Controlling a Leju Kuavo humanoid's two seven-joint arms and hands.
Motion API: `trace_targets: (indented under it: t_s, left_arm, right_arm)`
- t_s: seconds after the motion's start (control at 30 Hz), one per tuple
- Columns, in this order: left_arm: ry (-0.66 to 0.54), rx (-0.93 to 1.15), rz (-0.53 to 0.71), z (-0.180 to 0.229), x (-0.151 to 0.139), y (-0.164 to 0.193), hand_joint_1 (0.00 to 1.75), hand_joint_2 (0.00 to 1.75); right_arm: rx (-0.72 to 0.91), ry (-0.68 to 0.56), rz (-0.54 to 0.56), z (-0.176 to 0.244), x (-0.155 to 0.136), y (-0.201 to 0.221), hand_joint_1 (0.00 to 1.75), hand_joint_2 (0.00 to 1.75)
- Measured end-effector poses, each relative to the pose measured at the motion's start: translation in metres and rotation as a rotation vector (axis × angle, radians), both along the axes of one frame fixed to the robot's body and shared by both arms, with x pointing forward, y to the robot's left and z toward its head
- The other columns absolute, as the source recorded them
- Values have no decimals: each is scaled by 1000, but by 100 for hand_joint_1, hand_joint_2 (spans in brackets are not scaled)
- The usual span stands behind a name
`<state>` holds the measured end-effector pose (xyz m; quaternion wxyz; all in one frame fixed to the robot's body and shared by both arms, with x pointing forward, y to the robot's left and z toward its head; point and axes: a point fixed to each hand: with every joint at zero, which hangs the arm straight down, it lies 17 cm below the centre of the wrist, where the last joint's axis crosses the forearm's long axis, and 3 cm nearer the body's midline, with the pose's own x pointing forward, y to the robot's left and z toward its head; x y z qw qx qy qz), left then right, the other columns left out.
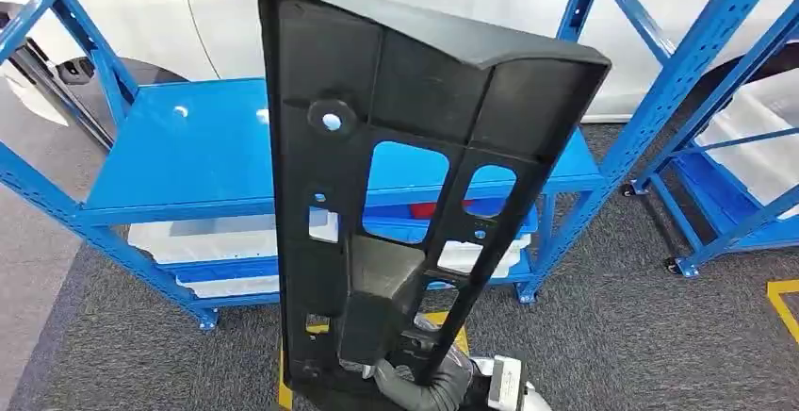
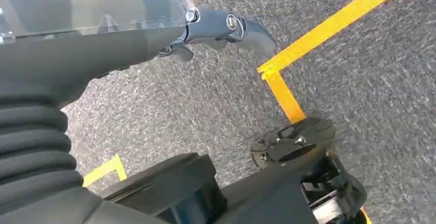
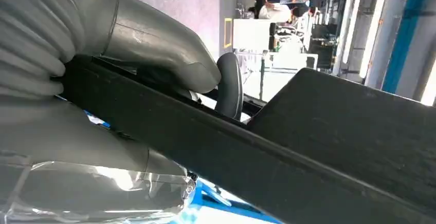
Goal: Take the parts from the cabinet and place them on the table.
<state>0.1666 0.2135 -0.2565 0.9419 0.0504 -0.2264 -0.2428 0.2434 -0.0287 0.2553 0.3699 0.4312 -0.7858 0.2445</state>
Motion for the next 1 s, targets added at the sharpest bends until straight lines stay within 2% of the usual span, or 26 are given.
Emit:
trace_targets:
  t_s: [0.43,0.73,1.0]
  left_arm:
    - [2,7,-6,0,2,0,0,175]
    - [18,-2,8,-4,-19,-4,0,175]
    - [9,-3,-12,-2,-11,-5,0,175]
  right_arm:
    - [-23,22,6,-11,-7,3,169,175]
    - [-41,18,54,-15,-18,8,169,175]
    - [5,18,47,-12,-18,2,169,175]
